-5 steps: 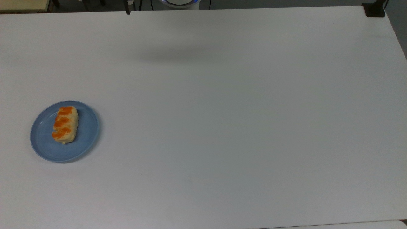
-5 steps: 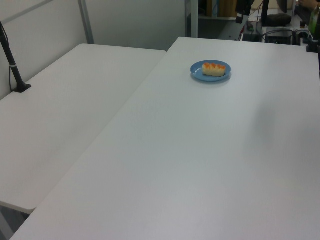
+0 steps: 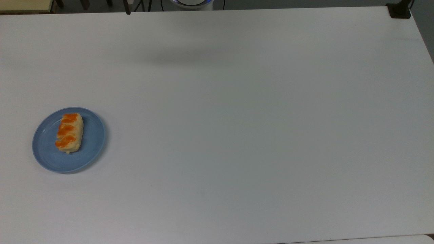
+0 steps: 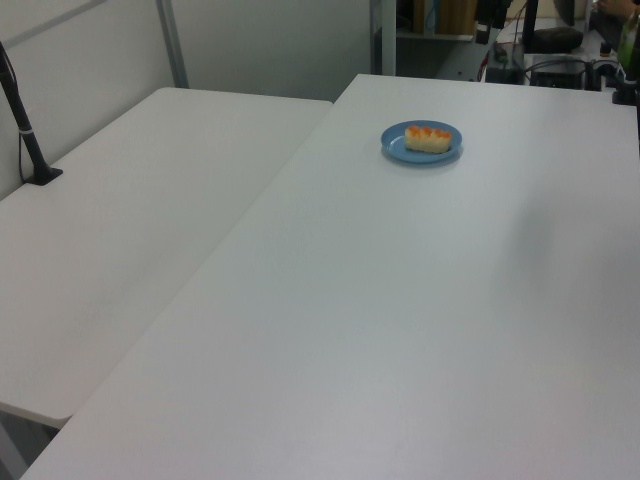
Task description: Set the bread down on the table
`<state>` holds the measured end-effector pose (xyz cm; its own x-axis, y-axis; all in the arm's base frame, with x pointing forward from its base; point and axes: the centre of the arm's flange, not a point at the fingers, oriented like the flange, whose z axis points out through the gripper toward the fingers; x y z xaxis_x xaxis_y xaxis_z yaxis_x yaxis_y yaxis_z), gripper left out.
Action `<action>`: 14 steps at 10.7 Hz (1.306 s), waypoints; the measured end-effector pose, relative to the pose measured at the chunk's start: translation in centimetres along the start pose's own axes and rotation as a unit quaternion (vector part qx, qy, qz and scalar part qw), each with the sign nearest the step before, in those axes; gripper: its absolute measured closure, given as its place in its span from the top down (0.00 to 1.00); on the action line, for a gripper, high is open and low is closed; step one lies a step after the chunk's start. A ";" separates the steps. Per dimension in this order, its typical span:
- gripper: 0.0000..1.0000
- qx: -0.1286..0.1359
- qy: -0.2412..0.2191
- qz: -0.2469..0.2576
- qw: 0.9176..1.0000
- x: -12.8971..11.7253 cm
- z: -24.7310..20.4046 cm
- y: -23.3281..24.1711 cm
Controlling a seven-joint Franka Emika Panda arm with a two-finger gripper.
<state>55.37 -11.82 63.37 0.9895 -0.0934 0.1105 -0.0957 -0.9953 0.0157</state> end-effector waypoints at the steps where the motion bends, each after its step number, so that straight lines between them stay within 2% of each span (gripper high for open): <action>1: 1.00 0.000 0.000 0.000 1.000 0.0 0.0 0.0; 14: 1.00 0.000 0.000 -0.001 1.000 0.0 0.1 0.0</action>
<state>55.39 -11.80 63.33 0.9898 -0.0913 0.1096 -0.0936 -0.9955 0.0159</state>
